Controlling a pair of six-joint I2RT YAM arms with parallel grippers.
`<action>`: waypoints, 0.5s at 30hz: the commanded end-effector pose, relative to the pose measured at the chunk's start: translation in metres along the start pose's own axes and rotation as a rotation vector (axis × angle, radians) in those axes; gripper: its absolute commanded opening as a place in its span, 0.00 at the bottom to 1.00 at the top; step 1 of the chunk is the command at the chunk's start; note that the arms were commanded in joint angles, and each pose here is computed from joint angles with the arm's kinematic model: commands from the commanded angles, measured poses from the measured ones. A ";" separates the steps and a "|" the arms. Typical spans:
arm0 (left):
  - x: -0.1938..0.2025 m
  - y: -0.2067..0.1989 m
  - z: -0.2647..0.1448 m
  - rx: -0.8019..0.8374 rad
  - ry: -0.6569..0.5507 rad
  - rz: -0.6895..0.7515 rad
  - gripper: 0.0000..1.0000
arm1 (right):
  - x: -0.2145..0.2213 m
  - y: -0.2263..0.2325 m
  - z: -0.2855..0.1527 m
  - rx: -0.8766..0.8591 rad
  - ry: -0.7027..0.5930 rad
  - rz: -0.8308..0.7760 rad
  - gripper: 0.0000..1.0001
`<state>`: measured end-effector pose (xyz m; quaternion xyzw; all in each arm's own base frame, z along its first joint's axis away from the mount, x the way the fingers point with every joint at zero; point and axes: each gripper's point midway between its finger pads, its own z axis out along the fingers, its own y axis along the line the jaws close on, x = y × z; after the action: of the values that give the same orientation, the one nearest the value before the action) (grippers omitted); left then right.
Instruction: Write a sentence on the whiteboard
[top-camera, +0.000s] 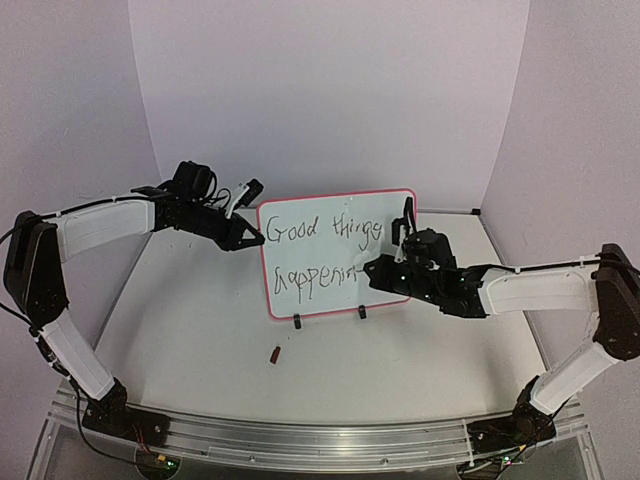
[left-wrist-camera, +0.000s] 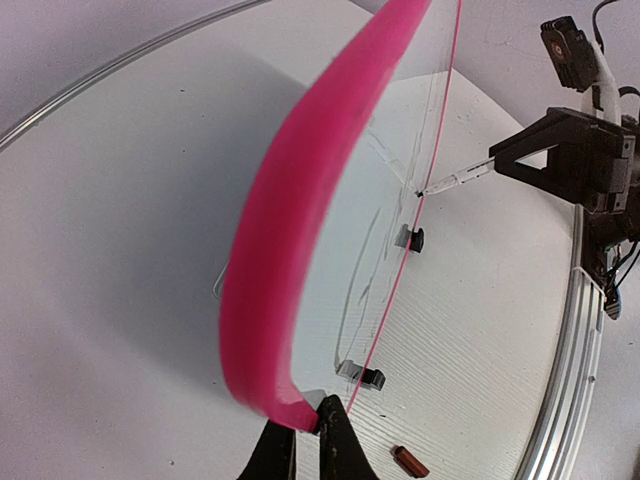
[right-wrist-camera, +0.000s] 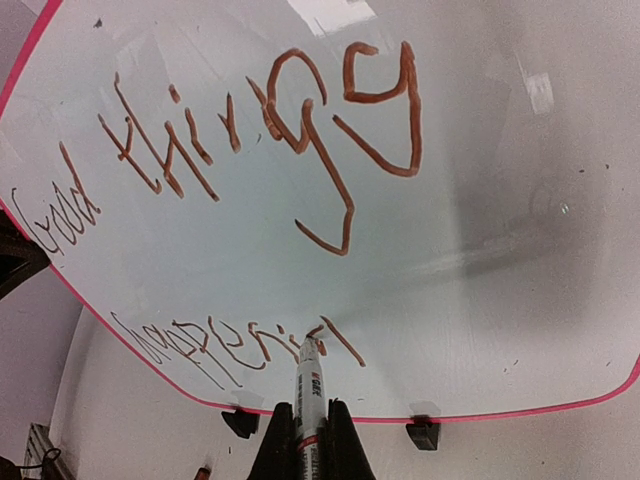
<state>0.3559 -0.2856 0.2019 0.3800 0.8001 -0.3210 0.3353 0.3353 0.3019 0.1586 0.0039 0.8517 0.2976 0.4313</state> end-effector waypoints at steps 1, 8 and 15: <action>0.029 0.003 0.016 -0.028 0.112 0.005 0.00 | -0.004 -0.007 -0.001 0.033 -0.018 0.007 0.00; 0.029 0.002 0.016 -0.026 0.111 0.006 0.00 | -0.003 -0.009 -0.004 0.040 -0.015 0.013 0.00; 0.028 0.002 0.015 -0.027 0.108 0.007 0.00 | -0.003 -0.012 -0.011 0.044 -0.018 0.023 0.00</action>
<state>0.3557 -0.2858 0.2020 0.3801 0.8000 -0.3213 0.3352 0.3326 0.2987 0.1519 0.0089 0.8570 0.2933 0.4235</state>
